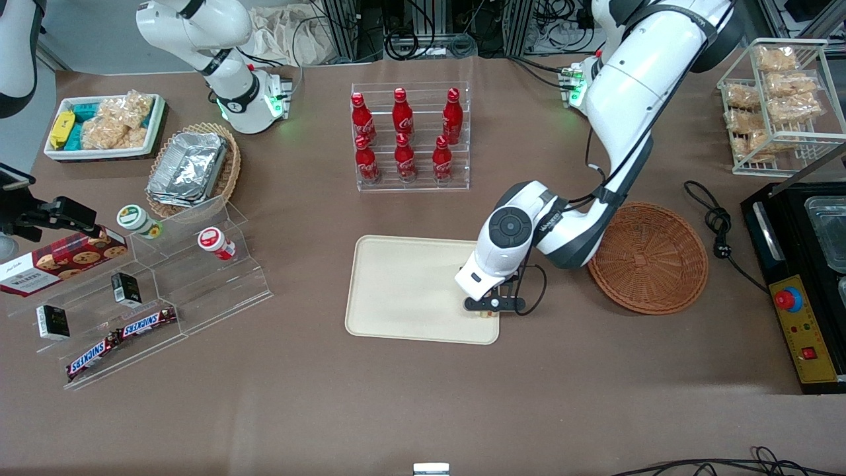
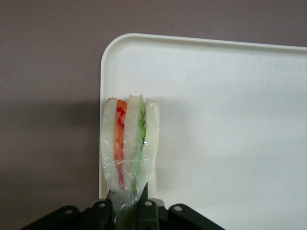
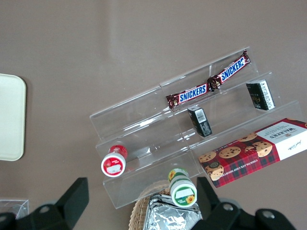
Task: Place sandwich from basket to tray
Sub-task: 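Lower the sandwich onto the cream tray and open the left gripper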
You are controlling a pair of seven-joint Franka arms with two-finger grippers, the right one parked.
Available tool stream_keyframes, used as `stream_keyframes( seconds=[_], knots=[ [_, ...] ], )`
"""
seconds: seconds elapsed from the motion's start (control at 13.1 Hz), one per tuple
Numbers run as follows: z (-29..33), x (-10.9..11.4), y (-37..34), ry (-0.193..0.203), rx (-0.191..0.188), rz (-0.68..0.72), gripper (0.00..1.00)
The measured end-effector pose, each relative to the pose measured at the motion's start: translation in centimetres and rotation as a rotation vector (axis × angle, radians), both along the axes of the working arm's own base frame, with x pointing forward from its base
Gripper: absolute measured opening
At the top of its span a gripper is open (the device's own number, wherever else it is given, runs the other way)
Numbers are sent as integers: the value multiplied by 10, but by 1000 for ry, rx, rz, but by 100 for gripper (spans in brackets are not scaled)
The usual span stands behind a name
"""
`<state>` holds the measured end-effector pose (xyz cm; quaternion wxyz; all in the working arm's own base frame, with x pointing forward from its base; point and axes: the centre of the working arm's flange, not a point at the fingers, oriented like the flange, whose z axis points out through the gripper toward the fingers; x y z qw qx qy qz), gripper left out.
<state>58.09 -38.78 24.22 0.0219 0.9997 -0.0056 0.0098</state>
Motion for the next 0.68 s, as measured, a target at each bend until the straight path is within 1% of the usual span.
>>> stream_keyframes(
  seconds=[0.08, 0.38, 0.46, 0.53, 0.61, 0.68],
  knots=[
    [0, 0, 0, -1, 0, 0, 25],
    [7, 3, 1, -4, 3, 10, 66],
    [14, 5, 3, -5, 11, 14, 77],
    [25, 8, 8, -1, 27, 22, 88],
    [41, 11, 15, 12, 45, 40, 97],
    [64, 14, 24, 30, 54, 69, 99]
  ],
)
